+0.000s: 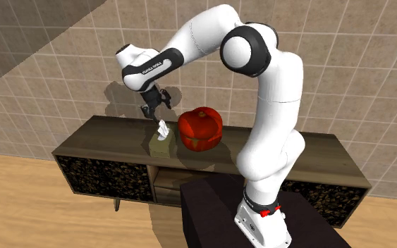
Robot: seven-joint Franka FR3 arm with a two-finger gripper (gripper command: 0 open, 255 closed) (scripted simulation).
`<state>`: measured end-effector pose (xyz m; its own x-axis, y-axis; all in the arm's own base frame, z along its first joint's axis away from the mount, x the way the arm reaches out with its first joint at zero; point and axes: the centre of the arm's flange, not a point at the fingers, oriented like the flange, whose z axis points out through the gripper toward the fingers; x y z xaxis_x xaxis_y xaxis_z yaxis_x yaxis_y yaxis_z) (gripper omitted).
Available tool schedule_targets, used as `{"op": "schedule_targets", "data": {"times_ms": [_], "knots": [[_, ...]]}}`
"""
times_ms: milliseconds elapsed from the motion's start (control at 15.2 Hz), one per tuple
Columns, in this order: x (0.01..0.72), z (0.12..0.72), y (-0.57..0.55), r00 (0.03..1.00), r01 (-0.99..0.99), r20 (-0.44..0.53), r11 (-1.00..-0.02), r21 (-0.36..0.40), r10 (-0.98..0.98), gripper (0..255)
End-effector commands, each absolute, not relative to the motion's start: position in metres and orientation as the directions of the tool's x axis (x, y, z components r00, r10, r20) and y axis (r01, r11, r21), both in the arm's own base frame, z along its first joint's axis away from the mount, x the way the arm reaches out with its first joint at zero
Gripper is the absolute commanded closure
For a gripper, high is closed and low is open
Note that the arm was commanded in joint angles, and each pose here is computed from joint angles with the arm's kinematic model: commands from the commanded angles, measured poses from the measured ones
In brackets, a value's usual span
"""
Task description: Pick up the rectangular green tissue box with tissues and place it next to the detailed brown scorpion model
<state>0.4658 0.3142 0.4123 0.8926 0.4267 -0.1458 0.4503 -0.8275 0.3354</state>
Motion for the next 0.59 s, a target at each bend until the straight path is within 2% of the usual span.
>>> {"op": "schedule_targets", "data": {"times_ms": [0, 528], "knots": [[0.468, 0.398, 0.340, 0.872, 0.488, -0.162, -0.796, 0.358, 0.462, 0], [0.470, 0.360, 0.327, 0.870, 0.492, -0.163, -0.792, 0.360, 0.466, 0]]}}
